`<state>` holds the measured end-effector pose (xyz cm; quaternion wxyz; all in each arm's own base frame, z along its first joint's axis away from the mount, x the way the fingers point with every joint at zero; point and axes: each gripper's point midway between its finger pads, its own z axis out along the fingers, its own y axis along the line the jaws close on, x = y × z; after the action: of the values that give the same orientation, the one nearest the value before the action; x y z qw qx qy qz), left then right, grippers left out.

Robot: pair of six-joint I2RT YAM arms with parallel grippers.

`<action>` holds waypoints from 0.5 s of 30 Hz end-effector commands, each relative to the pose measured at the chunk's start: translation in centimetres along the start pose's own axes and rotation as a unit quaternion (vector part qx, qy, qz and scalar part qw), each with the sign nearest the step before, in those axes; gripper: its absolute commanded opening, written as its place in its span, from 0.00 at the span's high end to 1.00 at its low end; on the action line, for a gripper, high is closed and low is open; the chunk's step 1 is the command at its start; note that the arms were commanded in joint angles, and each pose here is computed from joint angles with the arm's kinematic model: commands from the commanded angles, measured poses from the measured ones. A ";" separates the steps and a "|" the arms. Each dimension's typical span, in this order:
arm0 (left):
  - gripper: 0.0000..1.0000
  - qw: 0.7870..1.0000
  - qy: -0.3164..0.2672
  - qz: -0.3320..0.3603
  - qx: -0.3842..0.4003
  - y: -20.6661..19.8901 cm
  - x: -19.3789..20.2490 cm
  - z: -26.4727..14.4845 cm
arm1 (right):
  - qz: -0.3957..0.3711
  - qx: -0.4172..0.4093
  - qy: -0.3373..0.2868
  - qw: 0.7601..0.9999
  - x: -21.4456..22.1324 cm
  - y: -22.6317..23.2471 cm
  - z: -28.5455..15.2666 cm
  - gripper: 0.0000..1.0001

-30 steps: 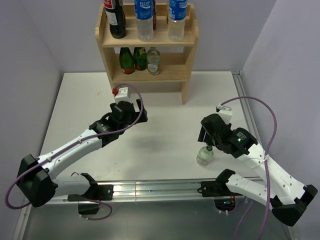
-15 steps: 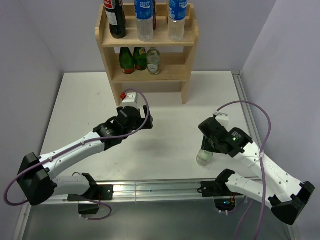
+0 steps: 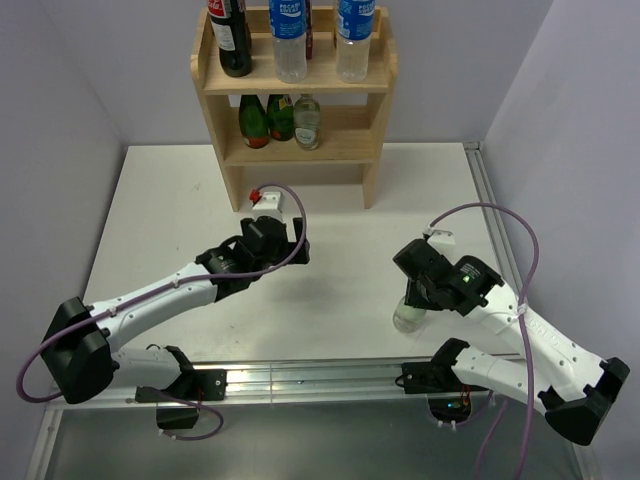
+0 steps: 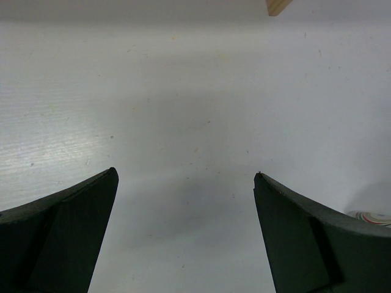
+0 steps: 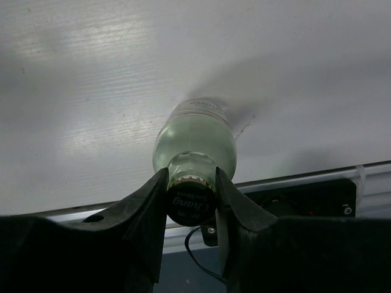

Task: Place and organize the beverage onto the shelf
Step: Pick up the drink from the center of the board.

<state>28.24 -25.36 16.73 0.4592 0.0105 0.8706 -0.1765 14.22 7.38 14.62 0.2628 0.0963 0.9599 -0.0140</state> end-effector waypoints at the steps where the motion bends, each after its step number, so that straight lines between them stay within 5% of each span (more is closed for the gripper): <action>1: 0.00 0.999 -0.015 0.006 0.048 -2.1 -0.5 -0.1 | 0.007 -0.019 -0.010 1.000 -1.0 0.9 -1.2 0.91; 7: 0.01 0.987 -0.042 0.039 0.153 -5.5 0.5 -0.9 | -0.015 -0.034 -0.028 0.999 -3.2 2.2 -2.7 1.00; 15: 0.00 0.931 -0.156 0.091 0.318 -10.7 0.3 -3.9 | -0.048 -0.058 -0.048 0.996 -6.4 4.3 -5.0 1.00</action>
<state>23.81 -31.10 14.44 0.4895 0.1658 0.7975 -0.3112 16.21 9.91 18.71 0.2616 0.0458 0.9641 -0.0029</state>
